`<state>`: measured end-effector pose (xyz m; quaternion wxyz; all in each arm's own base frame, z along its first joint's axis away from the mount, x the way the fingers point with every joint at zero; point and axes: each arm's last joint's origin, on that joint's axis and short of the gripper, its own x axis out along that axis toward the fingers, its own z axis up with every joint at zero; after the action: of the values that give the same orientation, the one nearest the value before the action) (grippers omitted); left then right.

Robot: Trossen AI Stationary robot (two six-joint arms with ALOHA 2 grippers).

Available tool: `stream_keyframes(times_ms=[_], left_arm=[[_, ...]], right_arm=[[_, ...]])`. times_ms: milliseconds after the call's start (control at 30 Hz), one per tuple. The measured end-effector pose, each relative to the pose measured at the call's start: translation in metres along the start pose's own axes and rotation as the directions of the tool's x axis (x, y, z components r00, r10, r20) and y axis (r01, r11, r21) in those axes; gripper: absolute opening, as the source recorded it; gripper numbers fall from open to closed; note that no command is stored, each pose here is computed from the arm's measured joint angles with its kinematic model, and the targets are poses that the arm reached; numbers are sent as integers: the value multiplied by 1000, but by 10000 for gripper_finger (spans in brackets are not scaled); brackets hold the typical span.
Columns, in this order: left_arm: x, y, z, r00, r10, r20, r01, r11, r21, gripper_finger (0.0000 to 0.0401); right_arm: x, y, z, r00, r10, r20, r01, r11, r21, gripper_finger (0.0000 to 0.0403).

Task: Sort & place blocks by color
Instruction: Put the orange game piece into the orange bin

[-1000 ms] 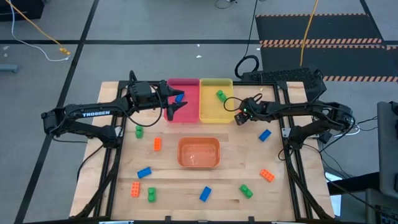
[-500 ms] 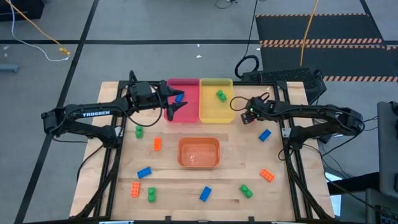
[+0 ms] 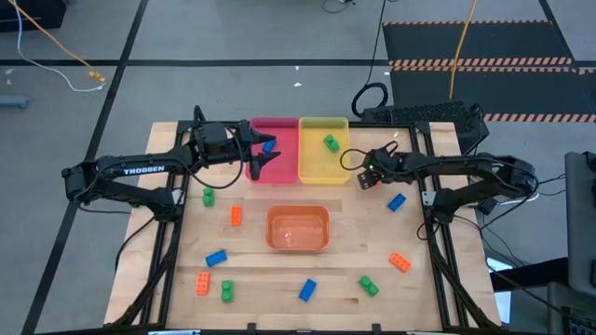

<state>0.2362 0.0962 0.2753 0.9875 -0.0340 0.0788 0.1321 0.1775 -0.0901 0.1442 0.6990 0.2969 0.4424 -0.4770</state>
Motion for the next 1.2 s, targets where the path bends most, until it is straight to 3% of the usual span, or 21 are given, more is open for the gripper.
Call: stream_keyframes(times_ms=[300, 600, 833, 1000, 1200], left_arm=[[0, 0, 0, 1000, 0, 0, 0, 1000, 2, 271], [0, 0, 0, 1000, 1, -5, -1, 1000, 15, 271], [0, 0, -1, 1000, 9, -7, -9, 1000, -2, 271], [0, 0, -1, 1000, 9, -8, -9, 999, -32, 271], [0, 0, -1, 1000, 9, -11, -10, 999, -52, 271]], right_arm=[[15, 3, -5, 996, -61, -65, 56, 996, -71, 237], [14, 3, -6, 996, -56, -76, 42, 985, -169, 132], [-3, -2, -16, 991, -58, -121, 26, 968, -249, 132], [-35, 3, -23, 994, 99, -35, -105, 960, -259, 132], [-74, 15, -32, 910, 413, 37, -381, 868, -318, 132]])
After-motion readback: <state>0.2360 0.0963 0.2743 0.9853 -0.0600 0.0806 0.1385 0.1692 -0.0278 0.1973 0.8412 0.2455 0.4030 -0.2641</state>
